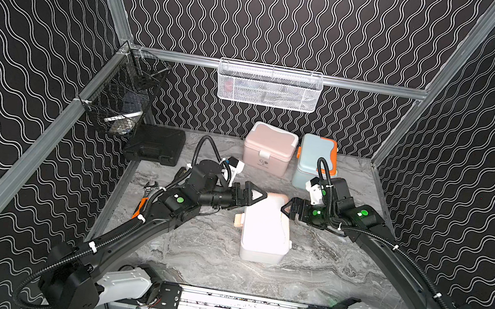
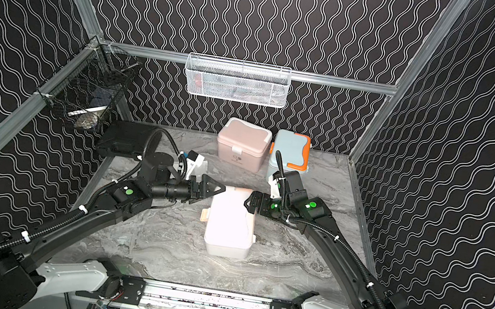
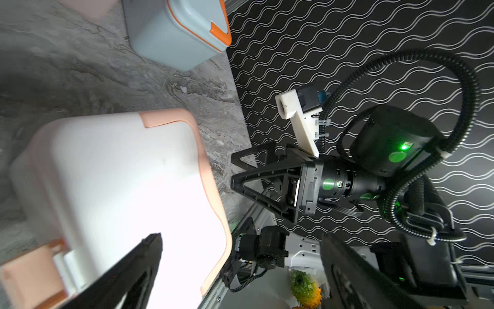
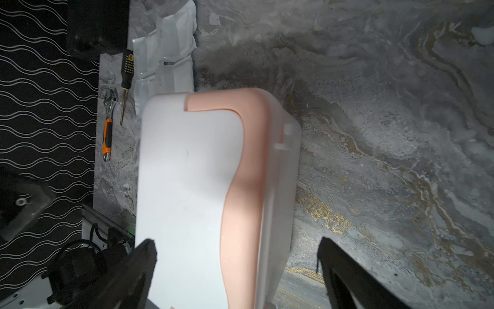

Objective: Open first aid kits and take out gauze
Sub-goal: Open the lid of the first aid kit.

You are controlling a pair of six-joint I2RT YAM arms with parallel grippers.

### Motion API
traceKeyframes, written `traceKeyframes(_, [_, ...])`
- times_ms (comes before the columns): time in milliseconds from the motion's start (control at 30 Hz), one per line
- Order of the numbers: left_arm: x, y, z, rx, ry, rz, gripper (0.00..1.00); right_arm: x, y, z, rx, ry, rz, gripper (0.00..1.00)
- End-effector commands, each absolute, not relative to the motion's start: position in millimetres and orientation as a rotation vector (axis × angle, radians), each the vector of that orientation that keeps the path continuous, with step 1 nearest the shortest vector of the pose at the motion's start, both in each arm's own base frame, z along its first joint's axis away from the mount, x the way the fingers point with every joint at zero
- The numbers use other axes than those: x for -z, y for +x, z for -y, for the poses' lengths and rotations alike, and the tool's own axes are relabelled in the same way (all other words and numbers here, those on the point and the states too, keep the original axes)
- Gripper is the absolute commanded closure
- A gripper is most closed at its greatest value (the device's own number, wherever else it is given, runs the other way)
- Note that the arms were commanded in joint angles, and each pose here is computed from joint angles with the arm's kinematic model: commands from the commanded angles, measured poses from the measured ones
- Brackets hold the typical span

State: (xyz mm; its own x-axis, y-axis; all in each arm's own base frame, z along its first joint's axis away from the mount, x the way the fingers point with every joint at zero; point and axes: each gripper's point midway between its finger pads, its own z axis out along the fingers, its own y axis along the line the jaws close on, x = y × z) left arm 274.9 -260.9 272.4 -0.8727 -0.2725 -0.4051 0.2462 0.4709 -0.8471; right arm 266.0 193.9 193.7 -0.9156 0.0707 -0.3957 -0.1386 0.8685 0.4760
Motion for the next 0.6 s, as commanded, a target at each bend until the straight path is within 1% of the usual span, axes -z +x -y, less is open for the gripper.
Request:
traceKeyframes(0, [-237,269,245,1.257,-0.050,-2.344,0.02,-190,263,-203,-0.776,-0.101,-2.654,0.09])
traceKeyframes(100, [-220,264,243,1.256,-0.064,-2.378,0.02,-182,260,-207,-0.794,-0.116,-2.688,0.14])
traceKeyframes(167, [-212,263,245,1.273,-0.068,-2.391,0.02,-180,259,-209,-0.810,-0.120,-2.694,0.15])
traceKeyframes(567, [-197,276,262,1.346,-0.055,-2.397,0.02,-169,254,-213,-0.844,-0.132,-2.732,0.15])
